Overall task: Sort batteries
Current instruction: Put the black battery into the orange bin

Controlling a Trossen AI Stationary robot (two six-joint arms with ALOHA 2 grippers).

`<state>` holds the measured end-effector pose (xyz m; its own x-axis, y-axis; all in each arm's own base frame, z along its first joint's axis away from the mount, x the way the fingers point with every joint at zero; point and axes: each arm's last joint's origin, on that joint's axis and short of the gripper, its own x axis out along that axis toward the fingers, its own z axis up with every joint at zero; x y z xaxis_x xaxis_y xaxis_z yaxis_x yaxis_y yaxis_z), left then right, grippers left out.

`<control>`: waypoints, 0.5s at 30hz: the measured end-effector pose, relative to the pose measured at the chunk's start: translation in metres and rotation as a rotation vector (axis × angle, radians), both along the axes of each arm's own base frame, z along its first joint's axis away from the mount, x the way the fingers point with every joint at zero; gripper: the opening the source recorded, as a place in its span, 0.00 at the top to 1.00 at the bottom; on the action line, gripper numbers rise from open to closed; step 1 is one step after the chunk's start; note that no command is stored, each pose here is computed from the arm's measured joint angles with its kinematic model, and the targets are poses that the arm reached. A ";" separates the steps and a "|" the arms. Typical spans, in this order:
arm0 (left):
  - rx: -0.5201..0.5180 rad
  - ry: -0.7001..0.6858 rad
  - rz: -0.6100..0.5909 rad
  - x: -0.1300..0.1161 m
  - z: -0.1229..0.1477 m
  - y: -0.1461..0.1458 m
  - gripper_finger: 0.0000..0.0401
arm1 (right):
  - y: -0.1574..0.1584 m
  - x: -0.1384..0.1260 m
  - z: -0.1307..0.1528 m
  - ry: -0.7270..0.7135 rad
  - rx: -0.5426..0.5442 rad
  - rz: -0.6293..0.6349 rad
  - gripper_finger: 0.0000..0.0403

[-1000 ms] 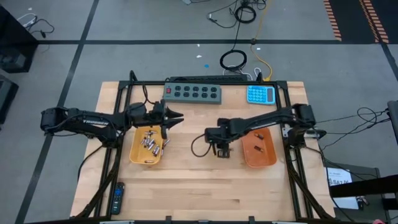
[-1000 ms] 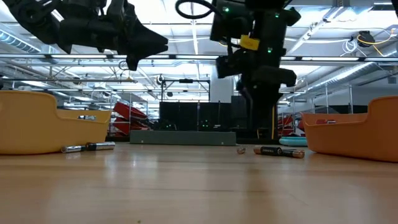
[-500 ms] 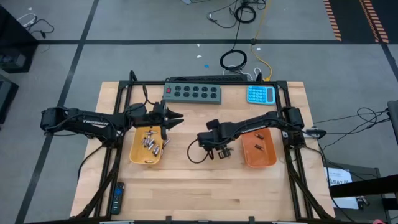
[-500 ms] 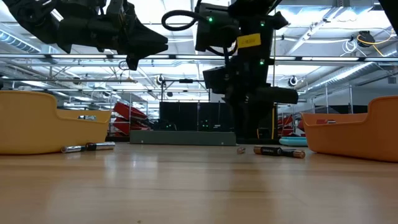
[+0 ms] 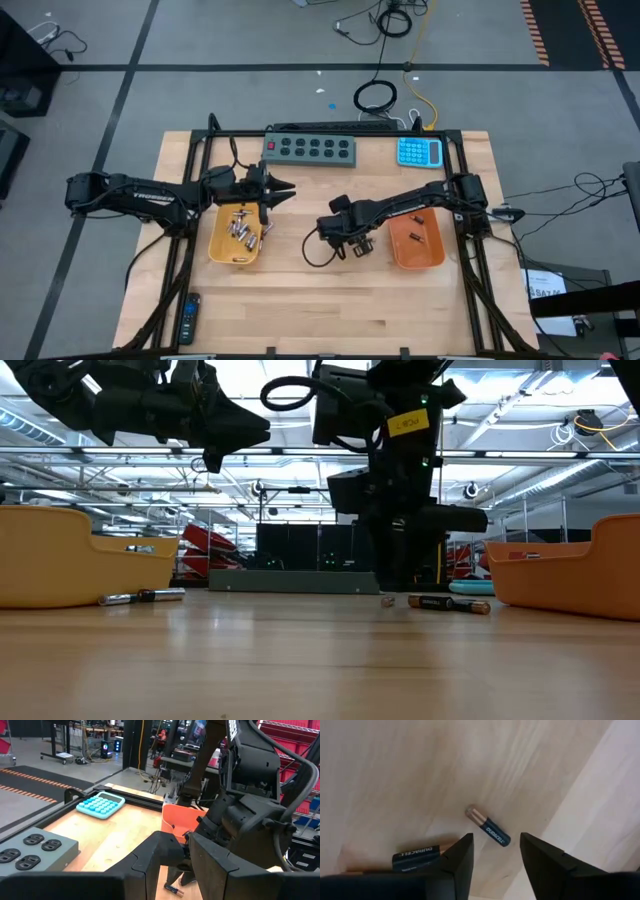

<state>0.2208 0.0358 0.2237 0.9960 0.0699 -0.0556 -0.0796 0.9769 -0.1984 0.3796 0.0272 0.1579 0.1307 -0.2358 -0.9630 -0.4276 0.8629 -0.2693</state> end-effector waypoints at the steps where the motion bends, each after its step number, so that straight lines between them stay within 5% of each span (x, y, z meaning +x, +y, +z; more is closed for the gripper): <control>1: 0.000 0.000 0.000 0.000 0.000 0.000 0.72 | 0.000 0.000 0.000 0.000 -0.005 0.002 0.60; 7: 0.000 0.000 0.000 0.000 0.000 0.000 0.72 | -0.002 0.003 -0.011 0.026 -0.020 0.049 0.58; 15: 0.016 0.002 -0.001 0.000 0.000 0.000 0.72 | -0.007 0.007 -0.030 0.082 0.004 0.094 0.67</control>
